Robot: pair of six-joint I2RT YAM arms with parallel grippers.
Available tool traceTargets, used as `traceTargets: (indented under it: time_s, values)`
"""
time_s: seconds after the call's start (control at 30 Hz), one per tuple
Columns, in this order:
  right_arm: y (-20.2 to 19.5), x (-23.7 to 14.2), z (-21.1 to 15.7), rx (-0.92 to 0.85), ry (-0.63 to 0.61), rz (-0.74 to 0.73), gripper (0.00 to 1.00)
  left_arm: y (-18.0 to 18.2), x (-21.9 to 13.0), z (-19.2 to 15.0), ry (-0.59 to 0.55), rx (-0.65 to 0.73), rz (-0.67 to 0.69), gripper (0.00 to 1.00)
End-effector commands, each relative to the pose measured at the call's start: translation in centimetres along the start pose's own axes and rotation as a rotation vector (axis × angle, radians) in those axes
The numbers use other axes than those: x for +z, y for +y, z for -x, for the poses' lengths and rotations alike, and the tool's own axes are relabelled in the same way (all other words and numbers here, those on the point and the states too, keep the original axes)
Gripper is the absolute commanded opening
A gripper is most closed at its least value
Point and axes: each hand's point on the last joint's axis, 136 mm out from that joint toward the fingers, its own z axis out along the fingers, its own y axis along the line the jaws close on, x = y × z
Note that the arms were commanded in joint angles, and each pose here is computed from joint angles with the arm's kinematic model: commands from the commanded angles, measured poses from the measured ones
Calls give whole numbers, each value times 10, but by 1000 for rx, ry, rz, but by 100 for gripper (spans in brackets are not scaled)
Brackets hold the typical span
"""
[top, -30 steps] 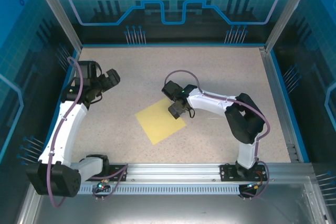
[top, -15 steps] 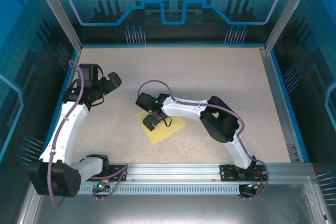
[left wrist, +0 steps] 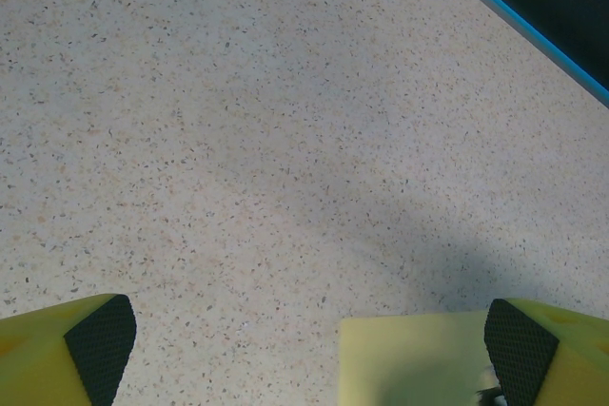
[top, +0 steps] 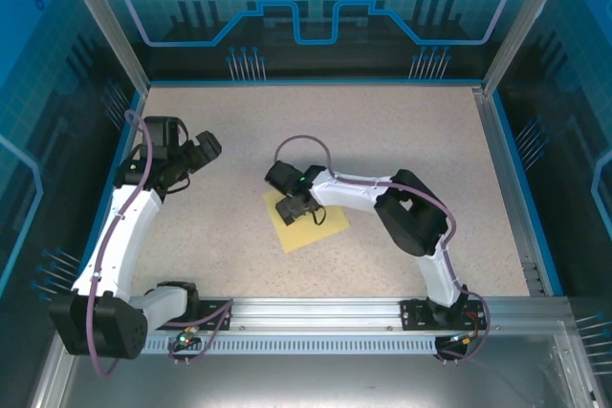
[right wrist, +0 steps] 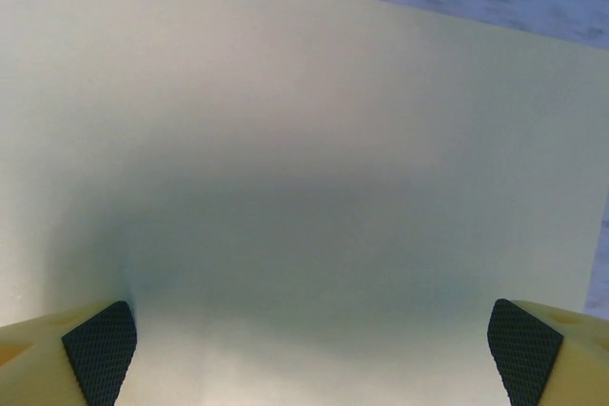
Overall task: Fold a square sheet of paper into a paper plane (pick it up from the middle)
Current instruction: Move the square sheet of paper to the center of the table, then first fold in half a square sheet of paper at the center of the table.
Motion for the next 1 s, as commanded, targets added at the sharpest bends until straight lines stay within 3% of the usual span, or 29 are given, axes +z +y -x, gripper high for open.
traceTargets:
  time_s: [0.0,0.2,0.47,0.7,0.97]
  values:
    - [-43,19,-35,97,120,-47,99,5,3,-6,25,-15,5,98]
    - [-71,15,-51,251,169,34,99,6,5,-11,35,-25,6,98]
    - [-72,-36,-20,404,43,92,99,0,19,-37,136,-53,-72,98]
    - [-73,-25,-37,433,150,31,98,-11,42,-85,277,-15,-161,99]
    - [-60,-14,-34,421,210,59,96,-20,57,-109,344,-7,-186,99]
